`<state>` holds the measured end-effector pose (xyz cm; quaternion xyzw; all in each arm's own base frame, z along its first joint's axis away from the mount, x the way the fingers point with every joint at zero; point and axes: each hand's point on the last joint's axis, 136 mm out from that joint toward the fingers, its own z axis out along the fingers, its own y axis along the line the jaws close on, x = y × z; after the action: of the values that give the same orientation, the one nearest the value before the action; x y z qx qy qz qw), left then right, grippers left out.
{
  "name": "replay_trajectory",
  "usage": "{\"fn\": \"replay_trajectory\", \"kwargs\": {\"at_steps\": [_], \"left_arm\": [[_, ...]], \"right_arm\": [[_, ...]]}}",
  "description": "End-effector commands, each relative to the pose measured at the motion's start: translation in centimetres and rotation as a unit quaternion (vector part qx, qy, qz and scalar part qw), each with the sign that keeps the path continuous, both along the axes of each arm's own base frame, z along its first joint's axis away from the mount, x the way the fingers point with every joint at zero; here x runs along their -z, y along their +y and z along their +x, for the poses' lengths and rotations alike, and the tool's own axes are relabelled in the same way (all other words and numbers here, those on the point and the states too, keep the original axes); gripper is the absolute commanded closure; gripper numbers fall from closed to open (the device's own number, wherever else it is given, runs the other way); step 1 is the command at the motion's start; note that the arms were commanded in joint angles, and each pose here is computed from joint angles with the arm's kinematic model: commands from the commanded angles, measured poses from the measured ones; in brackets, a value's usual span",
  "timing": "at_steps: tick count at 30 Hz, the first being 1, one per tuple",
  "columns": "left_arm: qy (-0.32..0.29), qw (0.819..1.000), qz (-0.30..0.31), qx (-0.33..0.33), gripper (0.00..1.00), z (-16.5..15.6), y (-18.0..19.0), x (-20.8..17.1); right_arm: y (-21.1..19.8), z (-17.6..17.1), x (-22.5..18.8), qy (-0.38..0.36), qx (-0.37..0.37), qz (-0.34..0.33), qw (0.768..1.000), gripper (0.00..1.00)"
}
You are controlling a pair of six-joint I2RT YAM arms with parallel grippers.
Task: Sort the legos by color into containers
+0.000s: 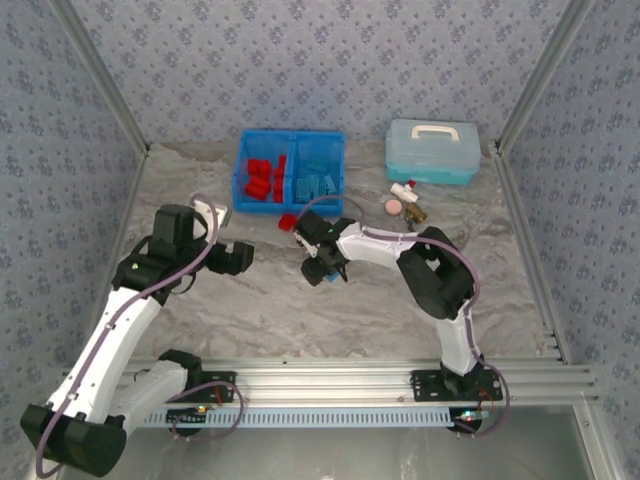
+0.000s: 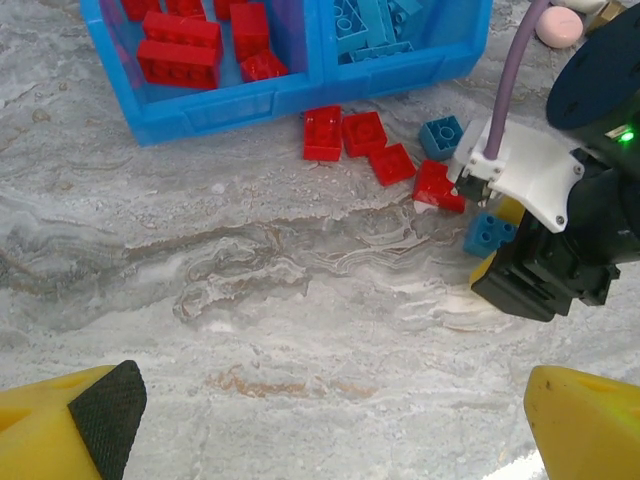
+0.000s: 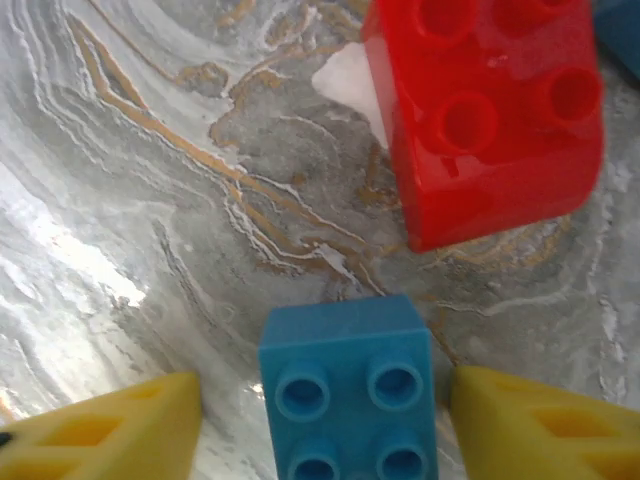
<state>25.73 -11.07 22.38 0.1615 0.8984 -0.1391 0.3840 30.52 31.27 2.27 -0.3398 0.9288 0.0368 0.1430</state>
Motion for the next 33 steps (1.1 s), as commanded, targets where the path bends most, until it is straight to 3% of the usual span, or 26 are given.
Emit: {"fn": "replay_trajectory", "kwargs": {"at_steps": [1, 7, 10, 13, 17, 20, 27, 33], "left_arm": [[-0.042, 0.999, -0.016, 0.007, 0.01, 1.7, -0.6, -1.4], [-0.018, 0.998, -0.053, 0.017, 0.01, 2.3, -1.7, -1.4], [-0.015, 0.998, -0.057, 0.014, 0.01, 2.6, -1.5, -1.3], [-0.015, 0.998, -0.065, 0.009, 0.01, 2.7, -1.4, -1.3], [-0.016, 0.997, -0.074, 0.015, 0.01, 2.6, -1.7, -1.4], [-0.018, 0.997, -0.073, 0.017, 0.01, 2.6, -1.6, -1.4], [-0.023, 0.995, -0.091, 0.015, 0.01, 2.3, -1.7, -1.7], [-0.034, 0.996, -0.085, 0.01, 0.01, 2.1, -1.3, -2.0]], "right_arm": [[-1.1, -1.1, 0.6, 0.012, -0.007, -0.037, 0.999, 0.47], [-1.9, -1.5, -1.7, -0.014, 0.001, -0.048, 0.999, 0.73], [-1.3, -1.0, -5.8, -0.047, 0.007, -0.011, 0.999, 0.75], [0.2, -0.1, -11.9, -0.081, 0.021, 0.073, 0.994, 0.74], [1.6, 3.1, -20.3, -0.16, 0.058, 0.189, 0.967, 0.73], [1.7, 6.9, -23.3, -0.212, 0.097, 0.215, 0.948, 0.72], [2.5, 17.2, -21.0, -0.224, 0.173, 0.181, 0.942, 0.73], [3.2, 22.4, -15.7, -0.196, 0.204, 0.152, 0.947, 0.71]]}}
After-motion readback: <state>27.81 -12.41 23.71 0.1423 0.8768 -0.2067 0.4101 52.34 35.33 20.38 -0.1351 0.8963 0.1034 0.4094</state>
